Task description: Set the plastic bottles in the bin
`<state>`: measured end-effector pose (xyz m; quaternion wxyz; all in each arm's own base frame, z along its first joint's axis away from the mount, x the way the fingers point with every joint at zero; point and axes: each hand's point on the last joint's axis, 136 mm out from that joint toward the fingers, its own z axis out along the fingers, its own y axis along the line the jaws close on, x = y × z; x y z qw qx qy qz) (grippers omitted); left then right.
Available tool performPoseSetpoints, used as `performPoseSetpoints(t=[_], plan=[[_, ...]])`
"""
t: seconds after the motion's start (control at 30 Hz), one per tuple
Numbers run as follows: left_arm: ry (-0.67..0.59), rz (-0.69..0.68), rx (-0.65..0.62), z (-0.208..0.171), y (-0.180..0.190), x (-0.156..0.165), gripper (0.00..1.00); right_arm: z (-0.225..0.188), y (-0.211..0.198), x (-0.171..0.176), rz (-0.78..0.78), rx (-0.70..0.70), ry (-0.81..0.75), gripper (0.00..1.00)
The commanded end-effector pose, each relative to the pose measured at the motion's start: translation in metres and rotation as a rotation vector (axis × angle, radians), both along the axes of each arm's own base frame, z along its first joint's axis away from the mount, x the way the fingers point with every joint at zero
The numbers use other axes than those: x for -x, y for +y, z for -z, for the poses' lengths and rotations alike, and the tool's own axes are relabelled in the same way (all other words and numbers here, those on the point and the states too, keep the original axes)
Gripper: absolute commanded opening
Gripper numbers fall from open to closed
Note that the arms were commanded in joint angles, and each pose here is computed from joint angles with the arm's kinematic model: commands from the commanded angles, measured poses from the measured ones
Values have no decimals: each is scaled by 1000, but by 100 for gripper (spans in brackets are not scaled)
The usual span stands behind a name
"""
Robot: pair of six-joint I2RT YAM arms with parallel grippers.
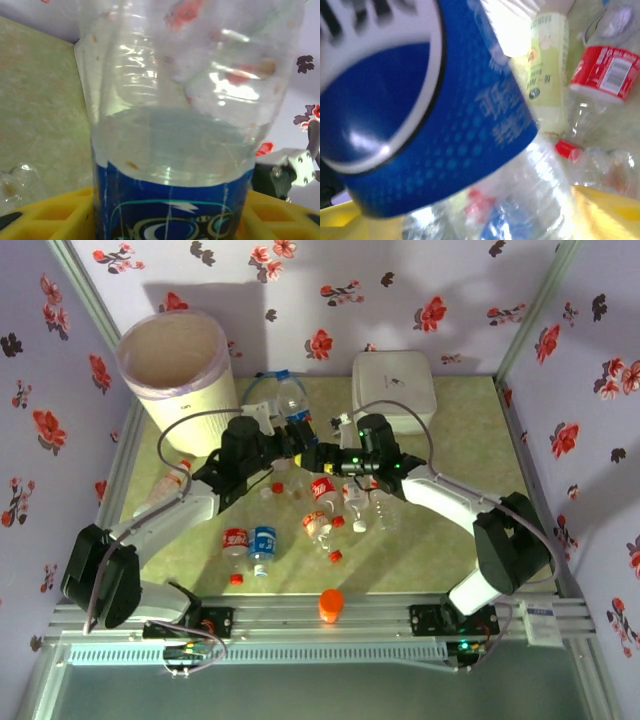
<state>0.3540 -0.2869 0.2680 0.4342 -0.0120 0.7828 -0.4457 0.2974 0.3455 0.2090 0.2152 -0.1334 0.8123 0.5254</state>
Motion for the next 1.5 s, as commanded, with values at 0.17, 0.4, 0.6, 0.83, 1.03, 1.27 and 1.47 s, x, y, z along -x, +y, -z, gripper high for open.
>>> performPoseSetpoints(t=[0.17,0.4,0.6,0.83,1.03,1.27,1.47], plan=[[-85,-20,-47,-36,8,-16,52,-35,-71,3,40,129,-103,99],[-181,-86,-182,-105,55,-41,50,-38,-128,4,201,215,-132,99],[-206,-338,-344,-159,170,-84,47,-14,-154,4,308,316,-91,99],[-217,-679,-531,-172,290,-116,29,-7,-167,1,359,372,-81,98],[-16,-639,-714,-118,326,-157,6,6,-181,1,400,445,-58,98],[219,-448,-866,-45,323,-188,0,18,-215,2,526,545,-10,98],[342,-324,-941,13,318,-195,0,26,-229,0,583,573,16,99]])
